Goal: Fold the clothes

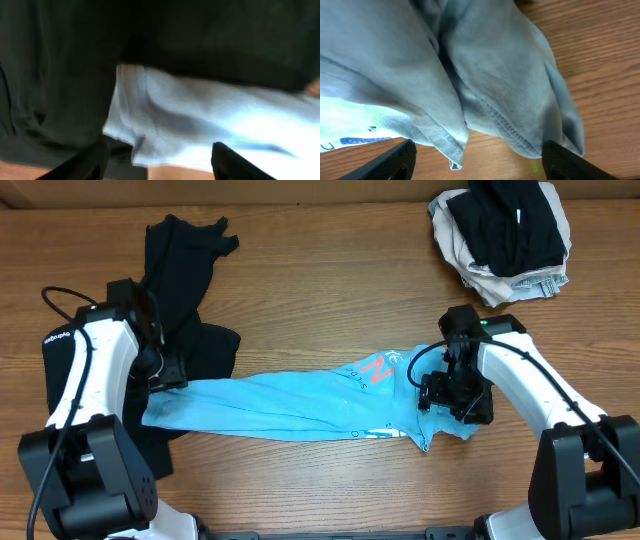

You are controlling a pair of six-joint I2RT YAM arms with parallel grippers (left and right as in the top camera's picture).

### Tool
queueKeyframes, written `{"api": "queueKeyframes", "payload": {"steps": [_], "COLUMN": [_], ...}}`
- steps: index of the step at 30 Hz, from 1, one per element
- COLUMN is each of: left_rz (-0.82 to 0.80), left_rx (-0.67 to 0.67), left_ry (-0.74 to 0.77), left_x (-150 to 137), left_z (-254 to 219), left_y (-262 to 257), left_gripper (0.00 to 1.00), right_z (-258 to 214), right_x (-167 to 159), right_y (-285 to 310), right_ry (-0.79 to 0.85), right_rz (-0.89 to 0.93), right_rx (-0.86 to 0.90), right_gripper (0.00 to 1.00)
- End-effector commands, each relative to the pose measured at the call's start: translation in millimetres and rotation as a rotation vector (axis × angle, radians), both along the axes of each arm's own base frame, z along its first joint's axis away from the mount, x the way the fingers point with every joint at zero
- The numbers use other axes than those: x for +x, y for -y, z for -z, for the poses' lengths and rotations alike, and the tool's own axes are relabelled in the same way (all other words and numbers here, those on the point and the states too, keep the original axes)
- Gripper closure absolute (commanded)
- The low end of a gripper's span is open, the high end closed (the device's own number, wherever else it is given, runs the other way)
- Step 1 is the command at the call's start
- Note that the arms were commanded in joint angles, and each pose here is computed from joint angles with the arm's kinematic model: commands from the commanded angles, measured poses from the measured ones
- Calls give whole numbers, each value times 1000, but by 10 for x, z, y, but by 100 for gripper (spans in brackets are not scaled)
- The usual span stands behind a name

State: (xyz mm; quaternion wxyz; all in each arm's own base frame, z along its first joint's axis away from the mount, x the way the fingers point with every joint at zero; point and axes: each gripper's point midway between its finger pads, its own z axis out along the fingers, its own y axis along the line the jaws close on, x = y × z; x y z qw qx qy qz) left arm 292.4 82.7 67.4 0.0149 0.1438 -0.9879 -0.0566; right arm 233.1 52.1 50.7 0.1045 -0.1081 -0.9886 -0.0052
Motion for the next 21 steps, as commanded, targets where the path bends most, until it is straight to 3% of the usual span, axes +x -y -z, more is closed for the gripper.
{"api": "queueKeyframes", "payload": {"steps": [1, 11, 16, 21], "left_rz": [-11, 71, 65, 65], "left_rx": [59, -2, -28, -24], "left_ry": [21, 101, 110, 118], "left_x": [-30, 49, 62, 47], "left_z": [123, 430, 440, 507], "left_y": [-169, -144, -98, -98], "left_gripper": [30, 27, 42, 44], "right_z": [-114, -107, -107, -107], "right_x": [169, 221, 221, 220], "right_y": [-19, -27, -27, -26], "right_ry": [69, 91, 91, 91], "right_rz": [-29, -28, -28, -28], "right_rx": [16, 19, 19, 19], "right_gripper": [14, 11, 11, 10]}}
